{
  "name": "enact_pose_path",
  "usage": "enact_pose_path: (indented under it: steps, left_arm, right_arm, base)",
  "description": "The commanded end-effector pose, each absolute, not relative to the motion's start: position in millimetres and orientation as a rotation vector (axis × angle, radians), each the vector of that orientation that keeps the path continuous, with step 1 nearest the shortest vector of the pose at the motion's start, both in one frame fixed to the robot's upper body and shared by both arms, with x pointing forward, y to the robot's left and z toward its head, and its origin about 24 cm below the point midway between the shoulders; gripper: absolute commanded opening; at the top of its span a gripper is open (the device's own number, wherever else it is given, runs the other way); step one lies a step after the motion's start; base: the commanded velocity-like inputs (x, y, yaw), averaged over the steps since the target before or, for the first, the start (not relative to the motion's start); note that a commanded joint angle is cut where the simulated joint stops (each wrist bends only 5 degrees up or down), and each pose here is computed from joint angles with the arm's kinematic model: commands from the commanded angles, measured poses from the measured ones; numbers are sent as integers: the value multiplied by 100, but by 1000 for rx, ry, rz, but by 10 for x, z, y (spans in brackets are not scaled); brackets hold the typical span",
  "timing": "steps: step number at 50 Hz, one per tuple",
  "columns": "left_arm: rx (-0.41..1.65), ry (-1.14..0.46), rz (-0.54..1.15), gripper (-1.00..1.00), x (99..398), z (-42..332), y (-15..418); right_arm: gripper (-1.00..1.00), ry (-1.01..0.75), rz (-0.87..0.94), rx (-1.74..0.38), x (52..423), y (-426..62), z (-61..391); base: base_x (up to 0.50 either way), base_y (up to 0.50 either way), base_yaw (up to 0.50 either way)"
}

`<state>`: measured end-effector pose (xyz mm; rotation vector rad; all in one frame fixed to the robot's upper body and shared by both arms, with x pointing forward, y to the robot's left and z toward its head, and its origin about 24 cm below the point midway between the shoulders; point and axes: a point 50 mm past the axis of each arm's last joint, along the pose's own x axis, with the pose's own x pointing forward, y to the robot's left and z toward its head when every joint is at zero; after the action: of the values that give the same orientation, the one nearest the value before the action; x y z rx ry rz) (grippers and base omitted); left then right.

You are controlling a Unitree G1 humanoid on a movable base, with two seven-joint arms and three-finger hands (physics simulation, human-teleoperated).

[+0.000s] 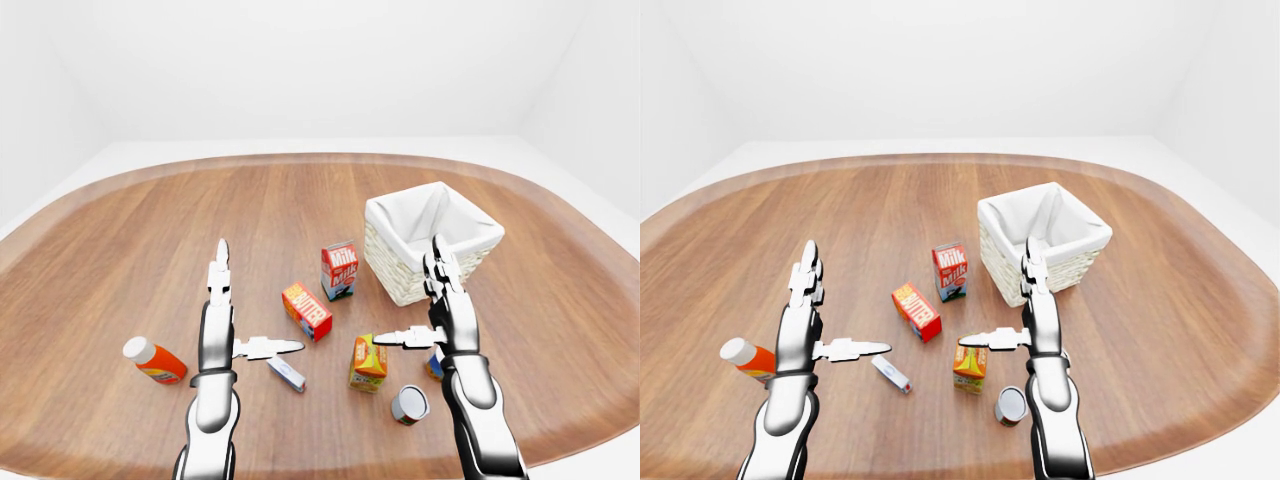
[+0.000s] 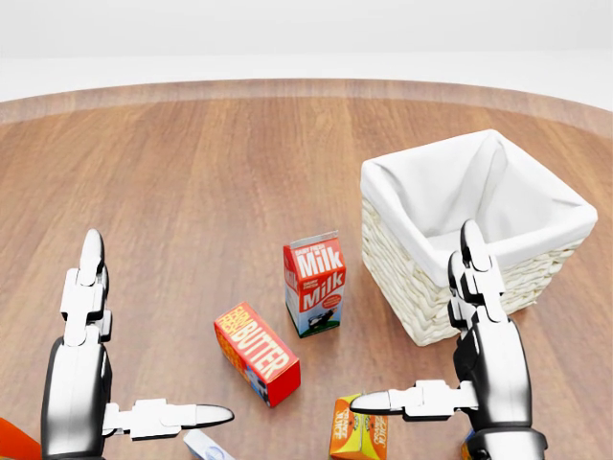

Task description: Pick up the alphabet soup and the tomato sauce, and put them in the basket.

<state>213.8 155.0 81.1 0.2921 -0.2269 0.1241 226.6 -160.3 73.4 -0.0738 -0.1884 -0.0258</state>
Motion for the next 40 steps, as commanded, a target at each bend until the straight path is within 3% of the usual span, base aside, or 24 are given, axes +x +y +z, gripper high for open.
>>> enact_pose_path:
  steps: [1, 5, 11, 16, 18, 20, 24, 28, 30, 38, 40]
  left_arm:
    - [292, -223, 122, 100, 2137, 804, 1550]
    - [293, -225, 120, 100, 2134, 807, 1544]
    - [293, -225, 119, 100, 2137, 808, 1544]
    - [293, -224, 118, 100, 2141, 804, 1544]
    - [293, -223, 118, 100, 2142, 801, 1545]
    - [294, -221, 118, 100, 2142, 797, 1544]
    - [294, -223, 117, 100, 2140, 802, 1541]
    - [294, -225, 117, 100, 2142, 806, 1542]
    - [309, -222, 112, 100, 2151, 795, 1529]
    - [318, -225, 106, 100, 2169, 798, 1514]
    - [317, -223, 105, 100, 2172, 792, 1515]
  right_arm:
    - [100, -193, -22, -73, 2258, -1597, 746]
    - [100, -106, -20, -67, 2268, -1600, 543]
    - [100, -189, -13, -70, 2263, -1591, 735]
    - [100, -134, -13, -67, 2267, -1594, 607]
    - [100, -188, -11, -69, 2265, -1589, 732]
    - [100, -112, -12, -66, 2268, -1593, 556]
    - [100, -188, -10, -69, 2262, -1586, 733]
    - [100, -113, -13, -66, 2270, -1593, 558]
    - [100, -190, -10, -69, 2264, -1585, 738]
    - [100, -201, -23, -67, 2290, -1623, 762]
    - [100, -137, -26, -64, 2325, -1633, 612]
  base:
    - [21, 0, 0]
    - [8, 0, 0]
    - [0, 0, 0]
    - [0, 0, 0]
    - [0, 0, 0]
    - [0, 0, 0]
    - [0, 0, 0]
    - [0, 0, 0]
    - [0, 0, 0]
    - [0, 0, 0]
    - [0, 0, 0]
